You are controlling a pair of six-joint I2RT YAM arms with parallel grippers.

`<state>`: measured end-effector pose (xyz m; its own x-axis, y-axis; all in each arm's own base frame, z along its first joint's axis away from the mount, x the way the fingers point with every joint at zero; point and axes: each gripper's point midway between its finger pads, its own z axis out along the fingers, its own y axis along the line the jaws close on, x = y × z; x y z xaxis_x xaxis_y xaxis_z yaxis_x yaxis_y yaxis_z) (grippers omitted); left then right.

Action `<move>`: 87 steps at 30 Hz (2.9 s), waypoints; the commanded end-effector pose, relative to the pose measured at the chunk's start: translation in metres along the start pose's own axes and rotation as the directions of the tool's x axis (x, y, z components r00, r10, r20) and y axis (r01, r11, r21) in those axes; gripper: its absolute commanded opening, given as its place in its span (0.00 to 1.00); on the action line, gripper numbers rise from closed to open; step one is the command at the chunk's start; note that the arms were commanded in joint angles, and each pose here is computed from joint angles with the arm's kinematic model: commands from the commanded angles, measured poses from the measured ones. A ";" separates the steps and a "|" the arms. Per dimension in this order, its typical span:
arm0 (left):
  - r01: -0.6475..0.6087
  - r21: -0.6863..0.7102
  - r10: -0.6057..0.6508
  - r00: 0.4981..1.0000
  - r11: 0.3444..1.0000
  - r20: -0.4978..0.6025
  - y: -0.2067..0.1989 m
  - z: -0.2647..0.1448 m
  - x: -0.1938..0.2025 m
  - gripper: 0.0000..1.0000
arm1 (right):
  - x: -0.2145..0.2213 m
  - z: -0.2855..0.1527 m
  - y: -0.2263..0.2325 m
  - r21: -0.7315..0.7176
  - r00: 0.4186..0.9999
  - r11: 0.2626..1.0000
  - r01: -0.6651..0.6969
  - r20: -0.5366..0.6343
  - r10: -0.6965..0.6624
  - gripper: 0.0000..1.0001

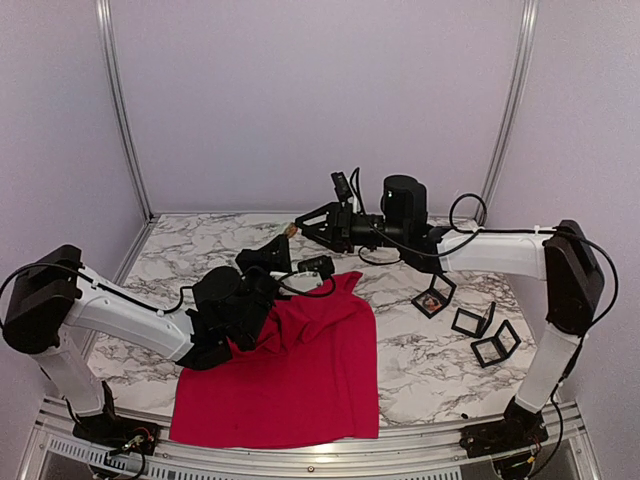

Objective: Remove the brooch from the garment
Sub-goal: Pass from the left arm to the right

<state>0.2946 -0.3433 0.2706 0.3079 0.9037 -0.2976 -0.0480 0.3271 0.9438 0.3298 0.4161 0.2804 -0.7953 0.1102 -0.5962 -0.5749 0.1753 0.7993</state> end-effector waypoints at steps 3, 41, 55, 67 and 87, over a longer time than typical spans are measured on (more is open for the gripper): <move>-0.001 -0.167 -0.006 0.999 0.986 -0.044 0.023 -0.004 0.005 0.00 | -0.009 0.003 0.003 -0.008 1.000 1.000 -0.018 -0.008 0.018 0.52; -0.020 -0.140 0.005 0.994 0.990 -0.105 0.003 0.009 0.009 0.00 | 0.024 0.020 -0.002 0.026 0.990 0.995 -0.097 -0.095 0.099 0.05; 0.061 -0.132 -0.080 0.987 0.989 -0.138 0.011 0.007 0.017 0.81 | 0.018 0.021 -0.005 0.042 0.994 0.996 -0.083 -0.062 0.086 0.00; 0.223 -0.113 -0.242 0.949 0.968 -0.204 0.027 0.000 0.038 0.99 | 0.007 0.012 -0.015 0.115 0.999 0.992 -0.047 -0.010 0.049 0.00; 0.862 0.209 -0.805 0.506 0.461 -0.309 0.057 -0.010 0.060 0.99 | 0.028 -0.066 -0.066 0.400 0.991 0.908 -0.125 0.100 0.092 0.00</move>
<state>0.3071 -0.2642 0.3150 0.0351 0.4006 -0.9156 0.3035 0.8686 0.3916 0.3309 0.3706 0.2240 -0.8341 0.1812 -0.5211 -0.3994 0.4533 0.7969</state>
